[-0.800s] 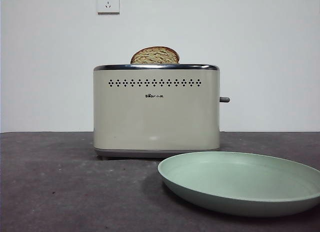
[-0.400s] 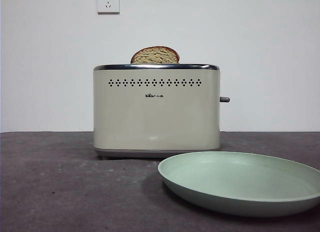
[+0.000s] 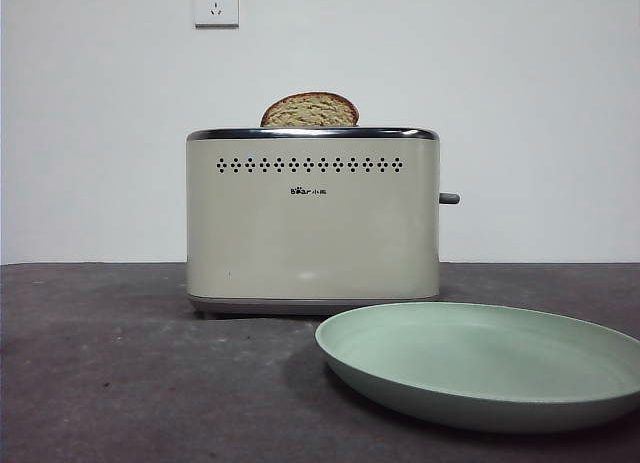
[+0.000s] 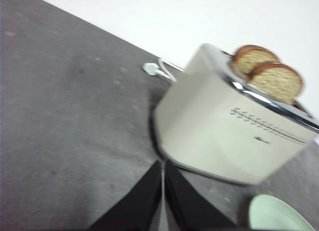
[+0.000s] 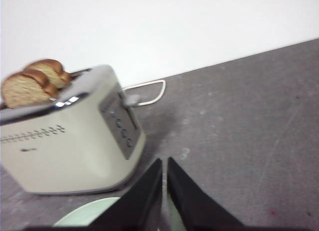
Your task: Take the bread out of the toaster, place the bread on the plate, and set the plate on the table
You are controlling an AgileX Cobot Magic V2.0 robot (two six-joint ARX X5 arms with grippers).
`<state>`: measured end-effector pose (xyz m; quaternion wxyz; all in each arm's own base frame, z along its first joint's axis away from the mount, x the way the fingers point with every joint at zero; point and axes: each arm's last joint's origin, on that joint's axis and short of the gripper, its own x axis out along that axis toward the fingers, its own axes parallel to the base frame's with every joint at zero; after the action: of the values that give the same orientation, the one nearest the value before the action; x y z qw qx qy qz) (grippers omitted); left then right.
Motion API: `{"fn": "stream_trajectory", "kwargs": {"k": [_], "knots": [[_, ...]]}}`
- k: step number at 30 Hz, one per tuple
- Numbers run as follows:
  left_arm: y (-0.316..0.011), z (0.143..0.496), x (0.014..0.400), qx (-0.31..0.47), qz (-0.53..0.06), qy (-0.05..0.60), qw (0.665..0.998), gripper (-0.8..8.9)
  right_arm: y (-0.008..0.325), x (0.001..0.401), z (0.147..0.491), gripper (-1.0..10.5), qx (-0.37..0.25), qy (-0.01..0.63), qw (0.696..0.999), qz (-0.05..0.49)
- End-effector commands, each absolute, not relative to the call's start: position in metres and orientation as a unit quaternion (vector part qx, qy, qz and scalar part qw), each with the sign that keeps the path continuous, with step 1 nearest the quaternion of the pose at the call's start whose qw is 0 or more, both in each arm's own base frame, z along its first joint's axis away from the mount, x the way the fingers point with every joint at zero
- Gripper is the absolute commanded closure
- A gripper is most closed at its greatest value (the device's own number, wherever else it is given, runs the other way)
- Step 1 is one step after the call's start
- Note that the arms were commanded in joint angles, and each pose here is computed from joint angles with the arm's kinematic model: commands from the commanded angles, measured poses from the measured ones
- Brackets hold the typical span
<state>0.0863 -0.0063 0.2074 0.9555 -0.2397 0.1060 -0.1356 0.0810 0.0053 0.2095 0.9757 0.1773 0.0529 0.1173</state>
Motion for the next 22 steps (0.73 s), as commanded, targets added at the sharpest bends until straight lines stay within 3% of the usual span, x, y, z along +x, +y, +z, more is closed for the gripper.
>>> {"fn": "stream_trajectory", "kwargs": {"k": [1, 11, 22], "knots": [[-0.008, 0.227, 0.086, -0.216, -0.168, 0.108, 0.956, 8.06, 0.006, 0.077, 0.226, 9.4, 0.17, 0.067, 0.976, 0.119], [-0.012, 0.281, 0.1, -0.153, -0.263, 0.165, 0.938, 8.07, 0.01, 0.08, 0.291, 9.4, 0.088, 0.166, 0.969, 0.161], [-0.024, 0.314, 0.105, -0.093, -0.346, 0.242, 0.902, 8.06, 0.024, 0.095, 0.32, 9.4, -0.006, 0.309, 0.917, 0.251]]}}
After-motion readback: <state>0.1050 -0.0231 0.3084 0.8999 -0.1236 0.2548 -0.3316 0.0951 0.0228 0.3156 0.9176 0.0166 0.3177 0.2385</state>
